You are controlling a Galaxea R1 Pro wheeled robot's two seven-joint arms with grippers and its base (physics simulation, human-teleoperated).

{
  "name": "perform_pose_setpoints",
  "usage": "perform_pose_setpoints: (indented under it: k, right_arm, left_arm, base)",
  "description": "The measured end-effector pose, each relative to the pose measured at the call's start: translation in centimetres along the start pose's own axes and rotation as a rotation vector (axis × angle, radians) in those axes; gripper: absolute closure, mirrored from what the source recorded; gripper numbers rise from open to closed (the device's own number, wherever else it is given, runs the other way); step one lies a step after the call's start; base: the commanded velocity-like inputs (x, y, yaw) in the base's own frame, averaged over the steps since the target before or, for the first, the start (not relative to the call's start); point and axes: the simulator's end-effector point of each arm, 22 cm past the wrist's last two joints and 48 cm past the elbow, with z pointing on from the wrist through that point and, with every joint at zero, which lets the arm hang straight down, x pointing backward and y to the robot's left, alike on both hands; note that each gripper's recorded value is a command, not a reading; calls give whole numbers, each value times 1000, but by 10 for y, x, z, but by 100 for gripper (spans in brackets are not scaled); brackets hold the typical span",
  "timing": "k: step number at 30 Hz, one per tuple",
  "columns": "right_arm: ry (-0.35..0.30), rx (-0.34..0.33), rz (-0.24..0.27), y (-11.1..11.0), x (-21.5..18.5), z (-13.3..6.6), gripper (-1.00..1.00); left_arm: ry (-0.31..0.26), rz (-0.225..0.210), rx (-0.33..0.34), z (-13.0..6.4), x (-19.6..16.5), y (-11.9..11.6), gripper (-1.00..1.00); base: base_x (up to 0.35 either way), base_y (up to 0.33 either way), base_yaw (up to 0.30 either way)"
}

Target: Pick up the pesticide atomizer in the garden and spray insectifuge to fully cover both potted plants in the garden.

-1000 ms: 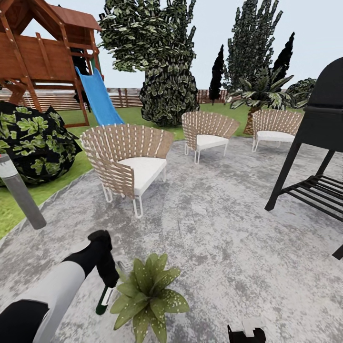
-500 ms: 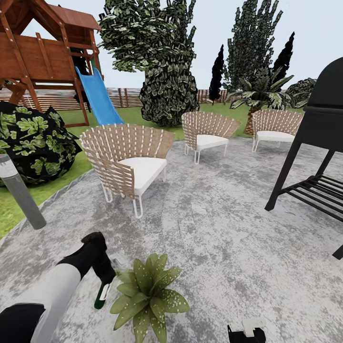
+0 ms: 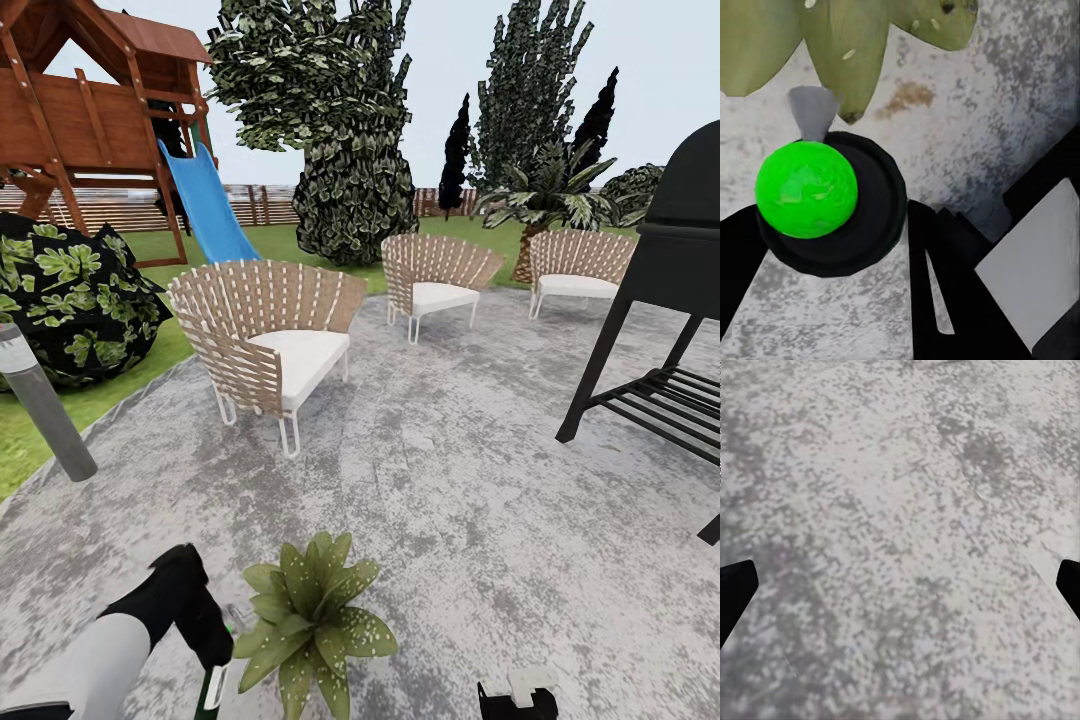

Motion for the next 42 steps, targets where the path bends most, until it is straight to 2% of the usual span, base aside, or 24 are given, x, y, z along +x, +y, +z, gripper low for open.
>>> perform_pose_setpoints:
  k: [2,4,6,8,12,16,21,33,39,42]
  right_arm:
    - [0,-2,-1,0,0,0,-100]
    - [0,-2,-1,1,0,0,-100]
    - [0,-3,-1,1,0,0,-100]
    - [0,-3,-1,1,0,0,-100]
    - [0,-3,0,1,0,0,-100]
    - [0,-2,-1,1,0,0,-100]
    - [1,-2,-1,1,0,0,-100]
    - [1,-1,0,0,0,0,-100]
    - [0,-2,0,1,0,0,-100]
    - [0,-2,1,1,0,0,-100]
  left_arm:
    - [3,24,11,2,-4,-7,100]
    - [39,60,40,3,0,-17,100]
    - [71,66,72,1,12,-20,100]
    - [83,55,62,-4,22,-10,100]
    - [65,56,53,-9,9,-11,100]
    - [58,78,67,-7,-2,-21,100]
    - [107,131,53,-1,-1,-28,100]
    - [111,130,51,-1,1,-27,100]
    - [158,106,54,8,38,-17,100]
    - [154,112,52,10,36,-19,100]
  base:
    - [0,0,0]
    - [0,0,0]
    - [0,0,0]
    - [0,0,0]
    - [0,0,0]
    - [0,0,0]
    - [-219,13,-5]
    - [-169,178,-206]
    - [-1,2,-4]
    - [0,0,0]
